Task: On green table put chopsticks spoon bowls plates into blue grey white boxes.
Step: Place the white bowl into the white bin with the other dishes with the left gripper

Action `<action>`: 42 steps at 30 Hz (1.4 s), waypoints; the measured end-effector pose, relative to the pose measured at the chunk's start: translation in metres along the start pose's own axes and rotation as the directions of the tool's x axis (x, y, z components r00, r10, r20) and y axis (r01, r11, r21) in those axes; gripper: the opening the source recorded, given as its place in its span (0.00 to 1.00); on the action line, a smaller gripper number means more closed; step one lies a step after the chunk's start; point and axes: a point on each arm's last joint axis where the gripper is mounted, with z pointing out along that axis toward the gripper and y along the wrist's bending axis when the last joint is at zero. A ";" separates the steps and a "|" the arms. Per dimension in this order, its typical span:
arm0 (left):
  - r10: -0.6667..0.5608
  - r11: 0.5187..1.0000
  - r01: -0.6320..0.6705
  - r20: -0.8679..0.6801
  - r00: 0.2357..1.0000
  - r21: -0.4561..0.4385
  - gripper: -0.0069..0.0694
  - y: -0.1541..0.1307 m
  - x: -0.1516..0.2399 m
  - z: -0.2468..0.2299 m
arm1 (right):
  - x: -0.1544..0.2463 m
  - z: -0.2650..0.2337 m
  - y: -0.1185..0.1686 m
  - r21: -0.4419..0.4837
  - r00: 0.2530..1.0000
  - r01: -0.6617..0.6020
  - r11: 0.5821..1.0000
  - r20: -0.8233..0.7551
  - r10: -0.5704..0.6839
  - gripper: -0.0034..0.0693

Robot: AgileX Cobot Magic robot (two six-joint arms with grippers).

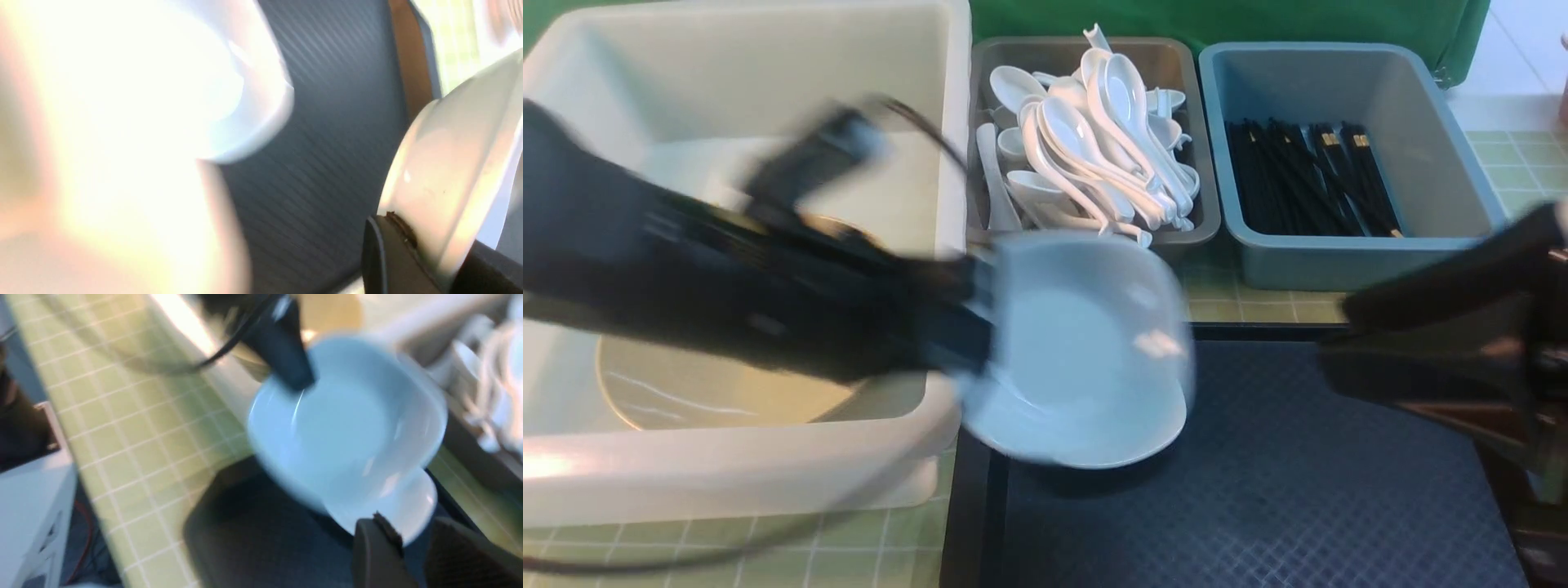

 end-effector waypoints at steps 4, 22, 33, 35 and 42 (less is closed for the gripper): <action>-0.095 0.979 0.119 0.143 0.985 -0.165 0.11 0.053 -0.021 -0.059 | -0.022 0.032 0.000 -0.076 0.993 0.049 0.996 -0.102 -0.057 0.16; -0.209 0.648 0.454 0.430 0.878 -0.612 0.11 0.190 -0.014 -0.142 | -0.040 0.080 0.006 -0.217 0.992 0.090 0.972 -0.070 -0.108 0.08; -0.285 0.578 0.380 0.258 0.923 -0.722 0.11 0.216 -0.022 -0.102 | -0.041 0.081 0.006 -0.213 0.993 0.088 0.973 -0.062 -0.104 0.08; -0.305 0.577 0.373 0.232 0.924 -0.727 0.11 0.224 -0.022 -0.093 | -0.041 0.081 0.006 -0.213 0.993 0.085 0.973 -0.063 -0.101 0.08; -0.349 0.565 0.385 0.211 0.913 -0.729 0.11 0.248 -0.025 -0.074 | -0.039 0.081 0.007 -0.222 0.991 0.084 0.971 -0.079 -0.104 0.08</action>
